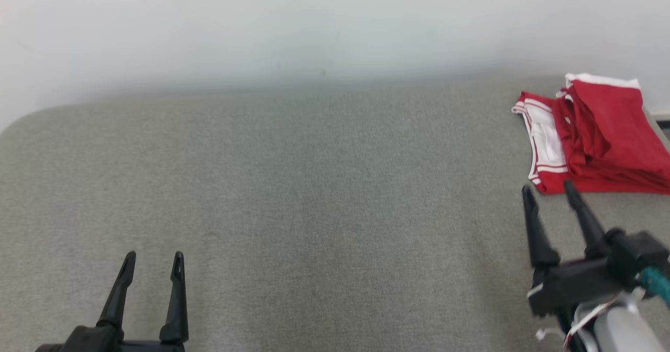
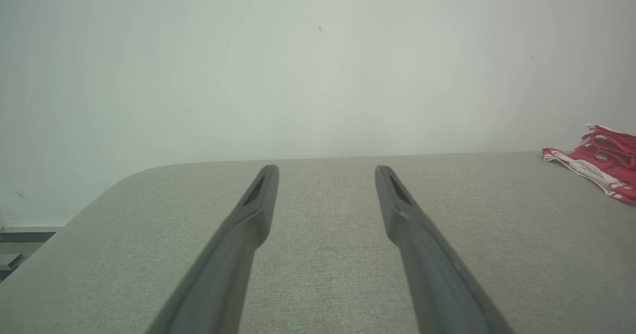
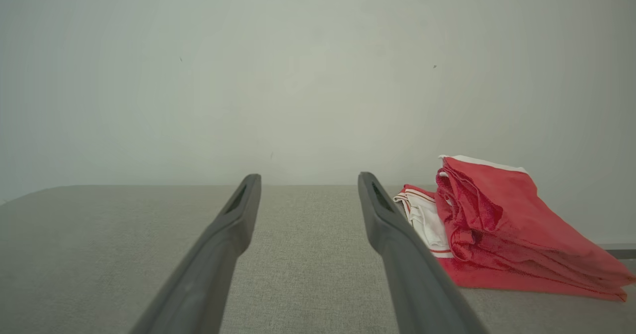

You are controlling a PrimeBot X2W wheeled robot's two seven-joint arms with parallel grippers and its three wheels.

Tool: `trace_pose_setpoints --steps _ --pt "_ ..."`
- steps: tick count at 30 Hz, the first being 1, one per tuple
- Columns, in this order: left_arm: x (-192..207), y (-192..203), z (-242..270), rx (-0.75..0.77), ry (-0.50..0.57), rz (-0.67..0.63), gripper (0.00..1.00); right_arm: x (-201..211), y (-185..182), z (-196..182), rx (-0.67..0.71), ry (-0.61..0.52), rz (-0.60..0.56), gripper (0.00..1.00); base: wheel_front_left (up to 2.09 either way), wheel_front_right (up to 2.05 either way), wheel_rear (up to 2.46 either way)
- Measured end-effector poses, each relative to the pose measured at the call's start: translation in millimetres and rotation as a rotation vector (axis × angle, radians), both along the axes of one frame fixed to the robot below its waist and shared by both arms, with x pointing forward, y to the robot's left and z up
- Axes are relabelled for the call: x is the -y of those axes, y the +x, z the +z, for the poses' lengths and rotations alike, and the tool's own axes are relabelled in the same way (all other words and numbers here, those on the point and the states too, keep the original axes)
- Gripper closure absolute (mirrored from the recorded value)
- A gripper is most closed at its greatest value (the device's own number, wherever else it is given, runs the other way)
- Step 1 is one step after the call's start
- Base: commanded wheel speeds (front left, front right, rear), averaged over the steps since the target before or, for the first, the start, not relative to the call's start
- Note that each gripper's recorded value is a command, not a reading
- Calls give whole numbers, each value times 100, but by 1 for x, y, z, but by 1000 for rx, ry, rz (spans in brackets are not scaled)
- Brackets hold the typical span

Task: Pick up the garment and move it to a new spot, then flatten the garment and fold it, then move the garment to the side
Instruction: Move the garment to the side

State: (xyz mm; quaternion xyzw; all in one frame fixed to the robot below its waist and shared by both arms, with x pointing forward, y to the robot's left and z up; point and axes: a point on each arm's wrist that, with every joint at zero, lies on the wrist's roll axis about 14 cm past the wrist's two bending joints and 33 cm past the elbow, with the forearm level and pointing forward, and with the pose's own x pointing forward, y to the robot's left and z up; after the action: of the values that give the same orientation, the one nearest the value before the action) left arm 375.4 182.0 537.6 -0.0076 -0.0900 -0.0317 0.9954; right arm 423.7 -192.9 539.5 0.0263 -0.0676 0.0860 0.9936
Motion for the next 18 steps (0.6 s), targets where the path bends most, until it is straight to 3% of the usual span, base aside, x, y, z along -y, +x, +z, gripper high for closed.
trace_pose_setpoints --steps 7,18 --pt "-15 -20 3 9 -19 50 0 -30 -38 -7 -2 58 31 0 0 0 0" --pt "-23 -26 -12 -38 -35 77 0 -37 -56 -22 -39 93 4 0 0 0 0"
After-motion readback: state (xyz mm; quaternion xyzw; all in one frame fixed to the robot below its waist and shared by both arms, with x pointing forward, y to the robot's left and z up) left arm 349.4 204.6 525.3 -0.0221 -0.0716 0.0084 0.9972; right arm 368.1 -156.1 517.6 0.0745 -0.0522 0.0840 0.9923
